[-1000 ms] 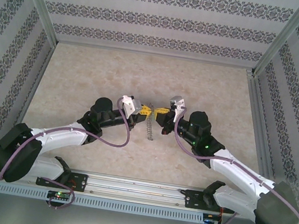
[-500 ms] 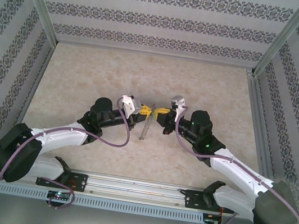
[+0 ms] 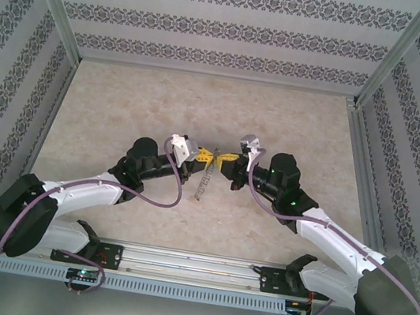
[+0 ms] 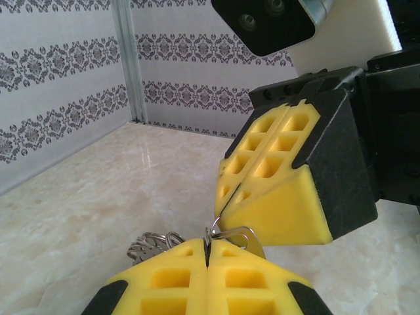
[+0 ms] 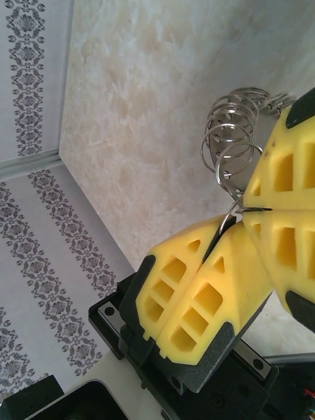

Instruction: Put the keys on the keyring

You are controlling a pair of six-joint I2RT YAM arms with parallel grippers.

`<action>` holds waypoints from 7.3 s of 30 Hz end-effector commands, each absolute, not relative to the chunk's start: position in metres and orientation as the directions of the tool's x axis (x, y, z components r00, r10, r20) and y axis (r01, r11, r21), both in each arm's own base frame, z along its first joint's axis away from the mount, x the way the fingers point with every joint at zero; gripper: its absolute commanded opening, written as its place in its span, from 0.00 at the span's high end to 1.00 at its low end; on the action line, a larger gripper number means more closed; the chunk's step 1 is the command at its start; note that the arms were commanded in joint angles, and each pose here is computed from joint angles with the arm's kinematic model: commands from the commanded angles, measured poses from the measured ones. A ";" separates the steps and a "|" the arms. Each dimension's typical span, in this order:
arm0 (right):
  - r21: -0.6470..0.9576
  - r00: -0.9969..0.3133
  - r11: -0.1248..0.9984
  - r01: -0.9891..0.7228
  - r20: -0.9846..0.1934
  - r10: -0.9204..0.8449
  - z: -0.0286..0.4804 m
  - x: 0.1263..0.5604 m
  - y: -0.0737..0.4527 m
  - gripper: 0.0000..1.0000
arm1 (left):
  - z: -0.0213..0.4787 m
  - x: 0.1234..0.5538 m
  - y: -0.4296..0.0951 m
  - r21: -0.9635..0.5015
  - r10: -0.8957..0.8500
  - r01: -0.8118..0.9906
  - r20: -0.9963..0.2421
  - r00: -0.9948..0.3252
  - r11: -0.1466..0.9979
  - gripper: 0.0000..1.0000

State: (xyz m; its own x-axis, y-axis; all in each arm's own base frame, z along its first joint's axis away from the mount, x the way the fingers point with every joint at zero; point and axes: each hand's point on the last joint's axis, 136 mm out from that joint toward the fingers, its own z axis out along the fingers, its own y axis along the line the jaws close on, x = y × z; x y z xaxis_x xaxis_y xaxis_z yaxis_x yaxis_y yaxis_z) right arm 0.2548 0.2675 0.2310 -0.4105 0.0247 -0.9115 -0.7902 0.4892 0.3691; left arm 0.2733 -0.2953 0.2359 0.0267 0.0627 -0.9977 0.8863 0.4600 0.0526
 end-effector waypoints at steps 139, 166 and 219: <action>0.506 -0.472 0.273 -0.818 -0.862 0.184 0.269 0.263 0.259 0.60 | 0.303 0.281 -0.295 -0.284 -0.397 0.929 -0.901 -0.174 0.238 1.00; 0.521 -0.485 0.214 -0.826 -0.851 0.200 0.273 0.266 0.267 1.00 | 0.300 0.285 -0.297 -0.296 -0.396 0.925 -0.899 -0.186 0.238 1.00; 0.260 -0.368 0.301 -0.917 -0.843 -0.393 0.258 0.298 0.278 1.00 | 0.257 0.320 -0.268 -0.315 0.163 0.913 -0.918 -0.362 0.257 0.45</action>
